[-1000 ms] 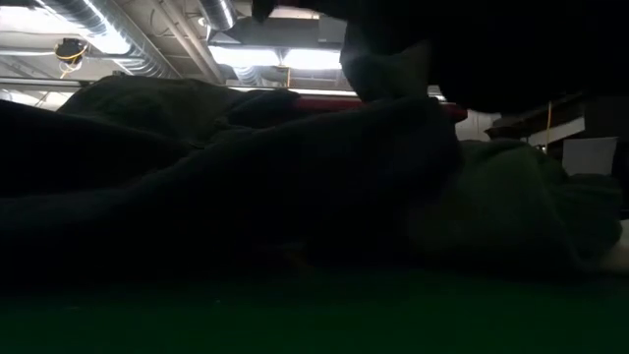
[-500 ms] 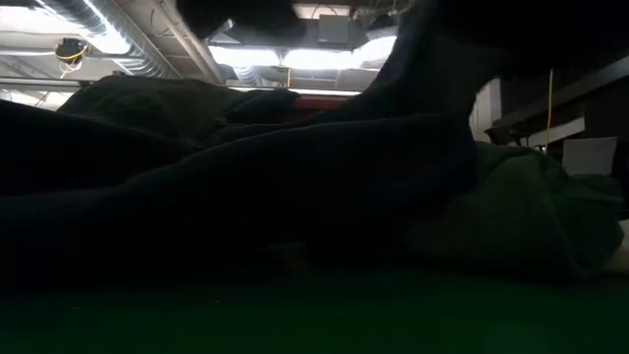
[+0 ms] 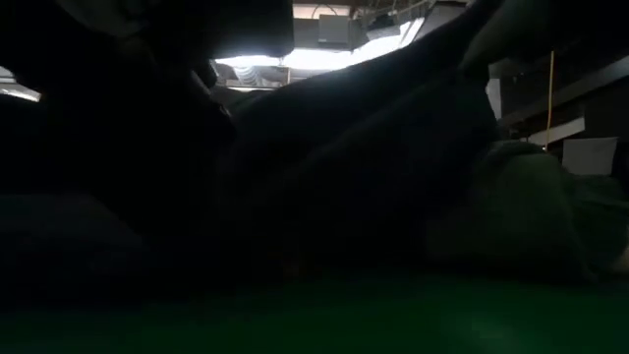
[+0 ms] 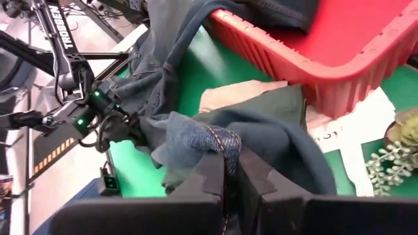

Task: Fold laundry
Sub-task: Fold the dark blue pants

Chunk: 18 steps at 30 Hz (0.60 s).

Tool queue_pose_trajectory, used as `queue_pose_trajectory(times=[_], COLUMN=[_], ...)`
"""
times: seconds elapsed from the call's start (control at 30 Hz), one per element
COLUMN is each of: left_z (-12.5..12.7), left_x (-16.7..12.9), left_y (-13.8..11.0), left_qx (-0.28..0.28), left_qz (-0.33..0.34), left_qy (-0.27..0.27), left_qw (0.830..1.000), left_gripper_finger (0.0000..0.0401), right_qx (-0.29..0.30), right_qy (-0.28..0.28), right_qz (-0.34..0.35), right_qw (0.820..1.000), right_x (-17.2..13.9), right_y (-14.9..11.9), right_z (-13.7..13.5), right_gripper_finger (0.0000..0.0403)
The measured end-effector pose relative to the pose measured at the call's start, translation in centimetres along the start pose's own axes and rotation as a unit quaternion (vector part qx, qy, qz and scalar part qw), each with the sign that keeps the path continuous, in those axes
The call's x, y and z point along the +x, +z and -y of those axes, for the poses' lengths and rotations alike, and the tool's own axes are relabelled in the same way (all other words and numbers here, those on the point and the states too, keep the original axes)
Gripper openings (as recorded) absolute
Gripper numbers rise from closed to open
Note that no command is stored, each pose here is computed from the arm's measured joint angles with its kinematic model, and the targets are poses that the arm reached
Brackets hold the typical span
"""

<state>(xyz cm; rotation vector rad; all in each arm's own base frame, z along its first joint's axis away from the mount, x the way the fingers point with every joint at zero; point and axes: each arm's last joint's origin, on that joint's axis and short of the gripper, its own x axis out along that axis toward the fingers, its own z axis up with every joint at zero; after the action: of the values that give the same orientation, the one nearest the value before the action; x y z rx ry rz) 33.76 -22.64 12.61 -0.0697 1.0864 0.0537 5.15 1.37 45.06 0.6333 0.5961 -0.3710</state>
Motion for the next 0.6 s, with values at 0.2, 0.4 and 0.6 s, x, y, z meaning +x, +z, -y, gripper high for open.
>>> queue_pose_trajectory(times=[0.2,0.4,0.6], left_z=[1.6,3.4,4.3], left_x=[-0.9,-1.9,-3.7], left_y=[-1.9,-3.6,-4.3], left_qx=[0.014,0.002,-0.018], left_qz=[-0.044,-0.057,-0.047], left_qy=[-0.021,-0.04,-0.047], left_qw=[0.999,0.998,0.998], left_gripper_finger=[0.0002,0.0002,0.0002], right_qx=[0.035,0.061,0.055], right_qy=[0.021,0.047,0.055], right_qz=[-0.037,-0.115,-0.182], right_qw=[0.998,0.99,0.98], right_x=[-0.1,0.0,0.9], right_y=[-0.2,-0.7,-1.1], right_z=[0.0,-0.4,-1.6], right_gripper_finger=[0.0025,0.0011,0.0025])
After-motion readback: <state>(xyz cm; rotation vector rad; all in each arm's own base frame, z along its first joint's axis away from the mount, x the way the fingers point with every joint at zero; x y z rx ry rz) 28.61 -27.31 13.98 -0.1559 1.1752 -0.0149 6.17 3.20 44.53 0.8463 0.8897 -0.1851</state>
